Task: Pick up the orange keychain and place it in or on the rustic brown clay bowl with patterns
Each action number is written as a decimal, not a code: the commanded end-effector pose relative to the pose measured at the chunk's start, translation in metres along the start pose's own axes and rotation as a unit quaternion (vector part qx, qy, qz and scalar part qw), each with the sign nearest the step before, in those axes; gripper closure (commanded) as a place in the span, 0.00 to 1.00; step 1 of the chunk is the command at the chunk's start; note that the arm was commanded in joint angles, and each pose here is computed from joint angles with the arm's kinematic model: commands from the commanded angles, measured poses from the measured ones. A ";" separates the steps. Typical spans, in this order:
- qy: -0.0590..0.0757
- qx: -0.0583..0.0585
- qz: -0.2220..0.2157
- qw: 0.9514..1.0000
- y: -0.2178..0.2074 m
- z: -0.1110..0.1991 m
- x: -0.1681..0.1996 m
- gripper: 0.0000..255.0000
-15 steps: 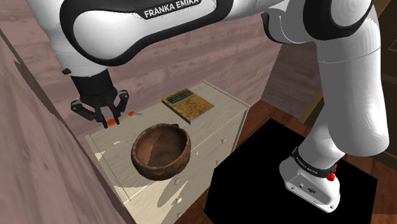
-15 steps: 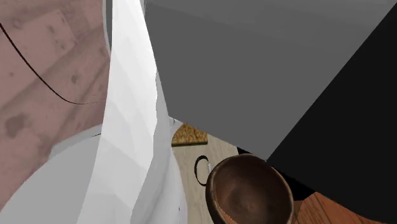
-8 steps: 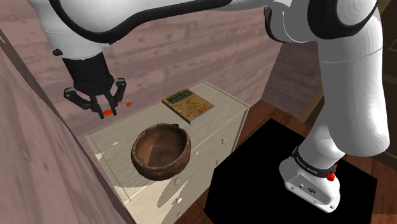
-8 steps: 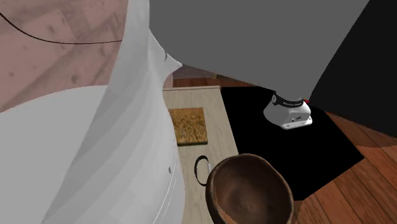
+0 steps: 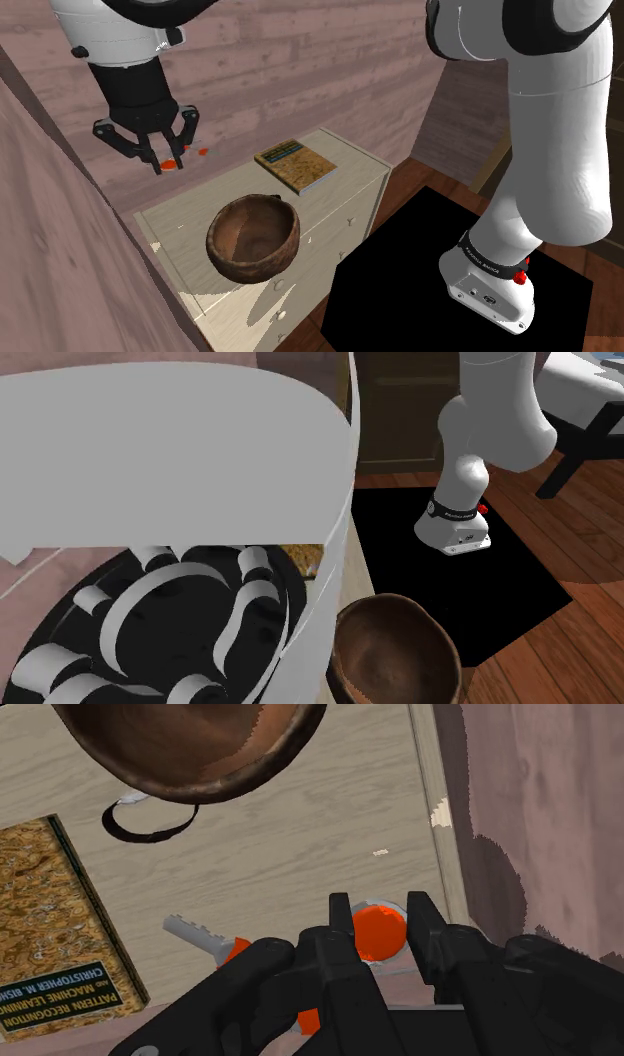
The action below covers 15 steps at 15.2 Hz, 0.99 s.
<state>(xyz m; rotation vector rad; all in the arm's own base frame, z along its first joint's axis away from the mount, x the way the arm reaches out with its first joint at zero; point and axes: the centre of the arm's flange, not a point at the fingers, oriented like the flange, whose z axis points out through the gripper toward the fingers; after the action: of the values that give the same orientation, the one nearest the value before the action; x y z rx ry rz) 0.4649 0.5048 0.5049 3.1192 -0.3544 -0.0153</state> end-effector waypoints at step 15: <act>0.000 0.000 0.000 1.000 0.076 0.003 -0.155 1.00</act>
<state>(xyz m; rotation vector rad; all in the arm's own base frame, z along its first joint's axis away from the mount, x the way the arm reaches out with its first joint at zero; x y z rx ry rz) 0.2994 0.4665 0.5077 3.1184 -0.3528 -0.0145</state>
